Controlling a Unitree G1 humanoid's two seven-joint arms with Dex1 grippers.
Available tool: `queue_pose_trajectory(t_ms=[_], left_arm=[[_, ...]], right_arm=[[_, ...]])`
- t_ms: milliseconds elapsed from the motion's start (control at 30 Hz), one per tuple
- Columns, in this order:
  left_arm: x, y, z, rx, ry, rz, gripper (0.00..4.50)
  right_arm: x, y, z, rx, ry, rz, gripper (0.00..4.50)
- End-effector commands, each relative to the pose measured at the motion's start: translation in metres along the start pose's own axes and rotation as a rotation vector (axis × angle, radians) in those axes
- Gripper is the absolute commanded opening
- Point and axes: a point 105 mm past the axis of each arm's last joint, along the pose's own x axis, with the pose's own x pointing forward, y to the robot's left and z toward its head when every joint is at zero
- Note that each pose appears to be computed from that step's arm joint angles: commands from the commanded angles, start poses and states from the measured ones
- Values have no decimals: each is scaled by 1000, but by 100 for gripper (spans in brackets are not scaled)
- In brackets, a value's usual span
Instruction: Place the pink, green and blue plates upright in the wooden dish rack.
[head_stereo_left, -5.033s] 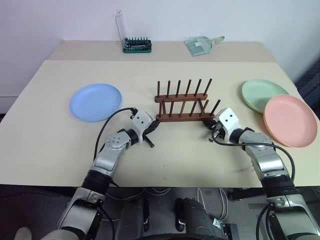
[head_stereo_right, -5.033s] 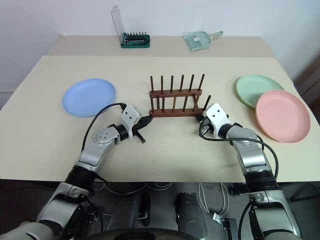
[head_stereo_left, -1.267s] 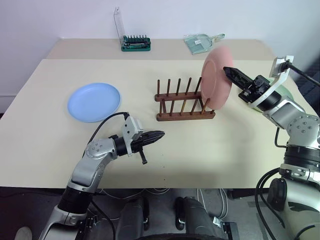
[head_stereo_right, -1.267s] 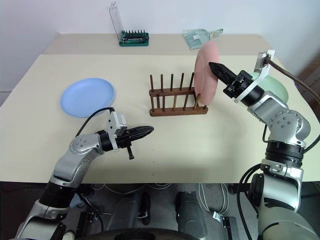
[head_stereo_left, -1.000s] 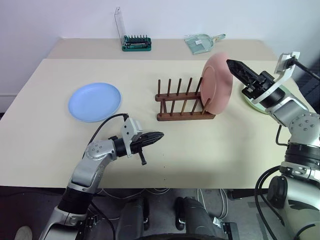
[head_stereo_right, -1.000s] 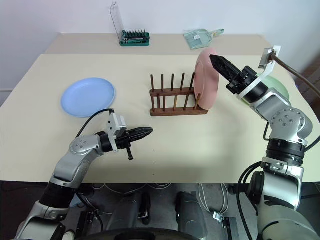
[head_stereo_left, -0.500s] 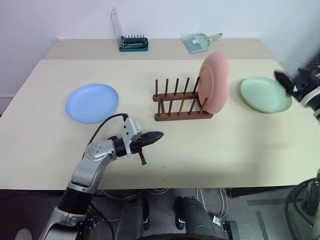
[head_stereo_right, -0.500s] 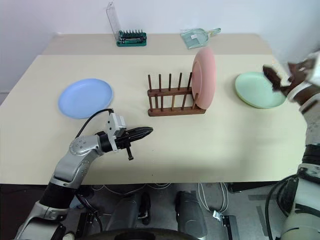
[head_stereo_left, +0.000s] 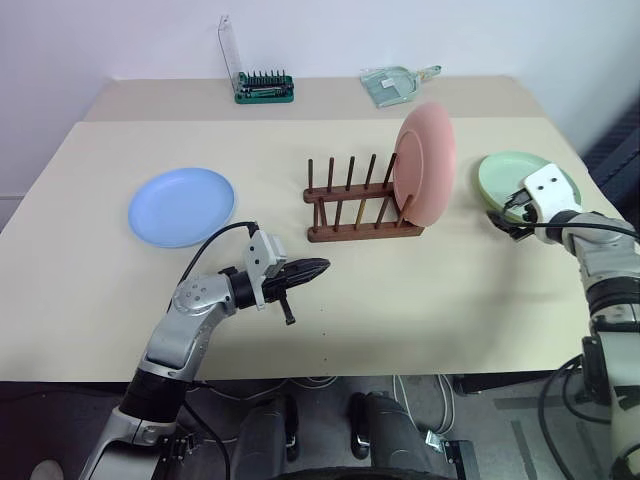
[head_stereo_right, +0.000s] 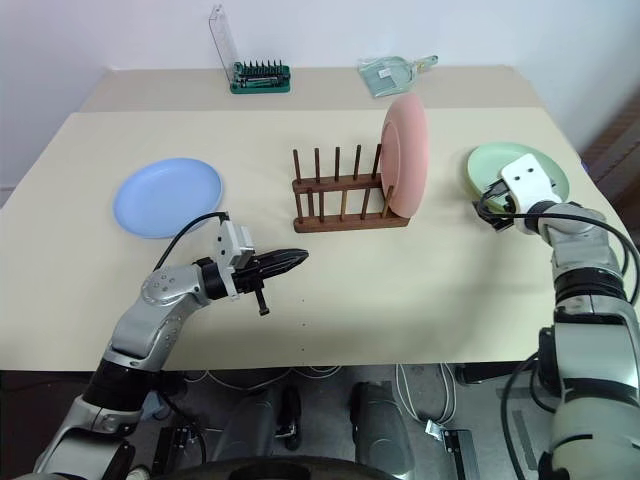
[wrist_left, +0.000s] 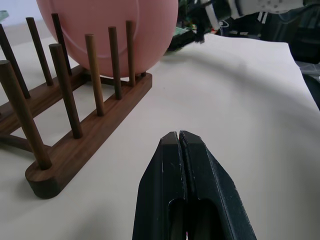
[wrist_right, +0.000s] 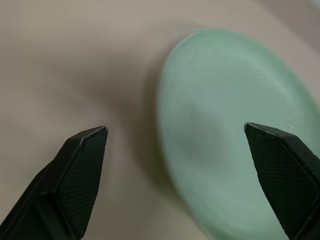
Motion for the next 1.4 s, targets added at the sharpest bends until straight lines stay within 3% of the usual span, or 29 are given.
queue_pose_trajectory(t_ms=[33,267,600,700,833,933,1067,1200,1300,1400], left_arm=[[-4,-1,10,23,-28,13,0],[-8,-4,11,17,-22,20,0],[-6,-3,14,20,-20,16,0],[-6,-3,13,13,-18,13,0],[-5,-3,12,5,-14,6,0],[-3,-3,13,3,-16,1,0],[-5,0,14,3,-20,7,0],[-9,2,14,3,-20,19,0],[-14,4,12,3,-15,41,0],[-16,3,12,2,-15,45,0]], right_arm=[[0,-8,4,-20,1,-41,358],[-1,-11,-5,-22,29,-79,5],[-20,-43,19,-105,-112,-238,2],[-50,-68,75,-62,-386,-333,2],[-89,-71,136,19,-664,-325,2],[-110,-50,174,93,-834,-176,2],[-147,1,220,231,-1054,245,2],[-166,33,231,266,-1089,487,2],[-183,64,240,379,-1118,768,2],[-186,80,241,493,-1098,913,2]])
